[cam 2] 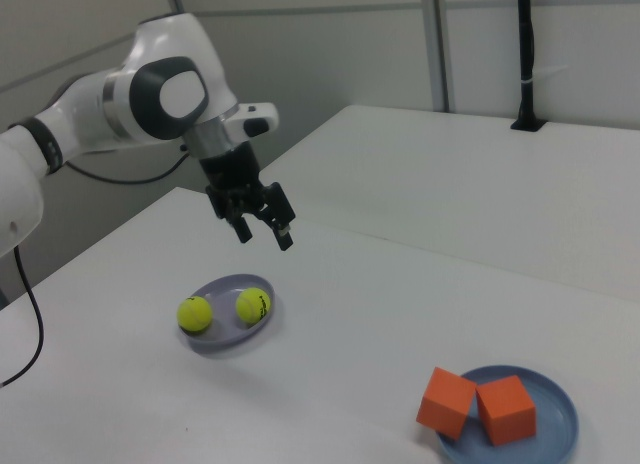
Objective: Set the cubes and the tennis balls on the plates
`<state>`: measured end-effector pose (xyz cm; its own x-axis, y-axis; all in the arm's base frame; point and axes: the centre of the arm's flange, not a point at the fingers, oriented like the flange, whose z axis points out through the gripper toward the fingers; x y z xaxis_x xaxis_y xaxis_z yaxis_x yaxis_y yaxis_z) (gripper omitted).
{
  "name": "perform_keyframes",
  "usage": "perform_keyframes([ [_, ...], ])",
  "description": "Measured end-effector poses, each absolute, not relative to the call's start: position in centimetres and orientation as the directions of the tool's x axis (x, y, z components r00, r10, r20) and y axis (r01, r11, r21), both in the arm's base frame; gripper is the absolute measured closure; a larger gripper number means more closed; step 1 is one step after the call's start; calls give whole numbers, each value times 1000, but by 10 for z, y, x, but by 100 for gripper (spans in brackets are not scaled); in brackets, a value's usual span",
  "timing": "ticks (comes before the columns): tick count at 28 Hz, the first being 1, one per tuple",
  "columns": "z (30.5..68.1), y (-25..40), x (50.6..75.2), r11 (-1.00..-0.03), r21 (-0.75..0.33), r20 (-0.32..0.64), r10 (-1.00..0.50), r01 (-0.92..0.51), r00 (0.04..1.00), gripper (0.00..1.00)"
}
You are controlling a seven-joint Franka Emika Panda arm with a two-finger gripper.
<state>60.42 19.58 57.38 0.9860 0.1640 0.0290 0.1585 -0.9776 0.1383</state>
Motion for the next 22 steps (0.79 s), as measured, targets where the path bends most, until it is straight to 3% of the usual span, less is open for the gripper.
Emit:
perform_keyframes([
  [9,633,122,589,-995,79,50,72,68,996,0],
  [22,637,52,590,-995,102,14,1,0,1000,0],
])
